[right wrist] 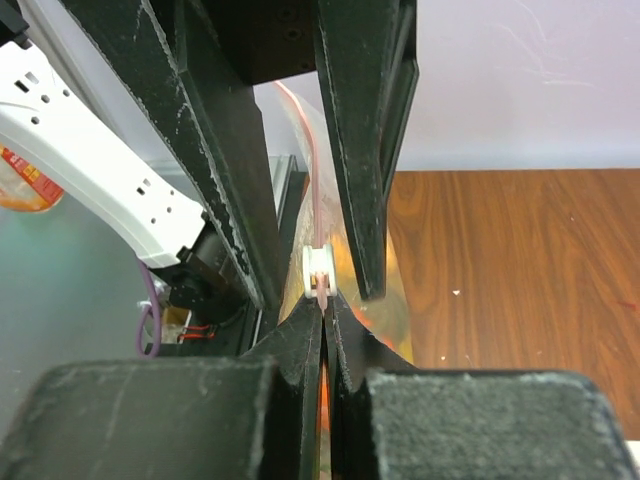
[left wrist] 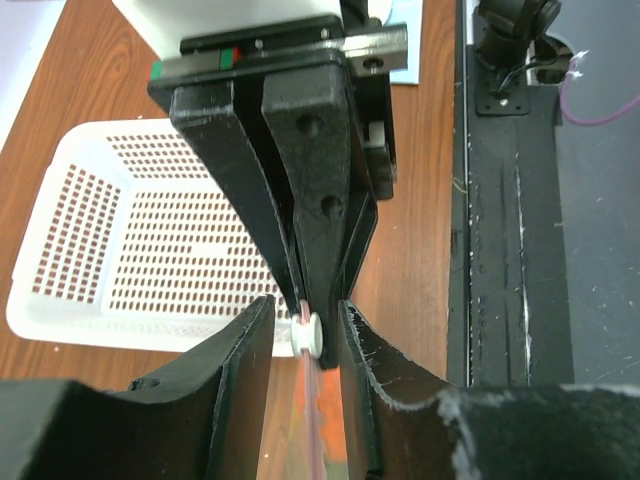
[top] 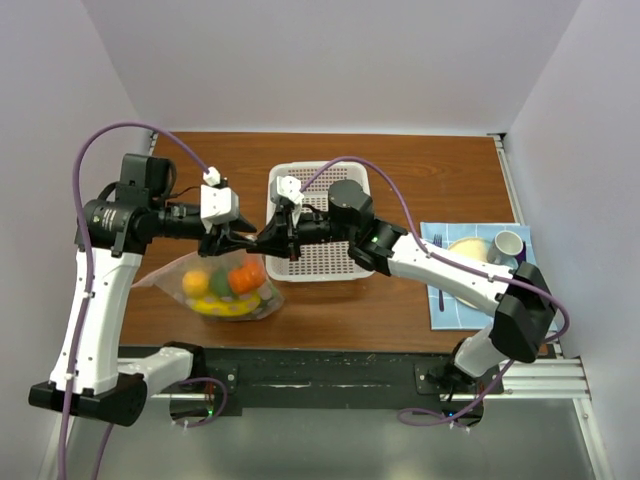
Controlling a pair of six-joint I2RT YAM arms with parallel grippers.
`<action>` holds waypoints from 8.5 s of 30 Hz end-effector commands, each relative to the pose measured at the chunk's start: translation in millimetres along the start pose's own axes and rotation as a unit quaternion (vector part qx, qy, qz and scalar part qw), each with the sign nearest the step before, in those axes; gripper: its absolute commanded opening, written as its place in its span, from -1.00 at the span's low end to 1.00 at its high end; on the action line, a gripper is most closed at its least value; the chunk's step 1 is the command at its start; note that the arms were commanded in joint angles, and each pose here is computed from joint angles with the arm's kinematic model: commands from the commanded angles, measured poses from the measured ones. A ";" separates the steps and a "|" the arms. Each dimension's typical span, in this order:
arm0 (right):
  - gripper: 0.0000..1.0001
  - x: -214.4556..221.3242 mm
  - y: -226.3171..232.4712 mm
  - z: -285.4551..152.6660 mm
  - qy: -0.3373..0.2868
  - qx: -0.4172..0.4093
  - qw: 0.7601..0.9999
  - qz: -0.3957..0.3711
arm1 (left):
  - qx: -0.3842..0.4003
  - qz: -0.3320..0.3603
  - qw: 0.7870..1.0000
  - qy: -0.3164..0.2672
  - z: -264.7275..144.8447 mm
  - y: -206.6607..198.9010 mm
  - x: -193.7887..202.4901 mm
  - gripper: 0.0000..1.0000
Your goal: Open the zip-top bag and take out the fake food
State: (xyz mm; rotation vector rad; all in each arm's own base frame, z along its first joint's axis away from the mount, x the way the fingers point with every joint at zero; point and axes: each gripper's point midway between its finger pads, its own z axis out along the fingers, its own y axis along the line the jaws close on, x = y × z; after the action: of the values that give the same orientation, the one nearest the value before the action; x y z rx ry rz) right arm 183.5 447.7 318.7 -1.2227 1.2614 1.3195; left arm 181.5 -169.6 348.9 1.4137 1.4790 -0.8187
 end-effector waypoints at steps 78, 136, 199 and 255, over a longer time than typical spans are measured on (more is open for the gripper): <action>-0.07 -10.5 -76.0 3.6 -0.010 0.190 0.981 0.037 | -0.467 -0.251 0.837 0.135 -226.1 188.8 196.8 -0.32; 0.27 53.6 -58.5 -49.0 0.072 0.236 0.968 0.038 | -0.640 -0.527 0.557 -0.047 -186.8 206.8 431.4 -0.04; -1.00 217.4 -45.3 -235.0 0.214 0.573 0.767 0.194 | -0.109 -0.318 0.940 0.062 -38.0 63.6 181.3 0.67; 0.81 213.2 -124.8 11.5 0.247 0.384 0.887 0.072 | -0.434 -0.383 0.773 0.257 -138.8 195.9 403.2 -0.17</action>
State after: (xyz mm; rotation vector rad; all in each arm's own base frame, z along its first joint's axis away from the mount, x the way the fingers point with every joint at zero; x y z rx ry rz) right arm 269.6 450.3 78.3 -0.9137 2.0842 0.4854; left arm 369.4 131.1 47.4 0.2232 2.5071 -0.1449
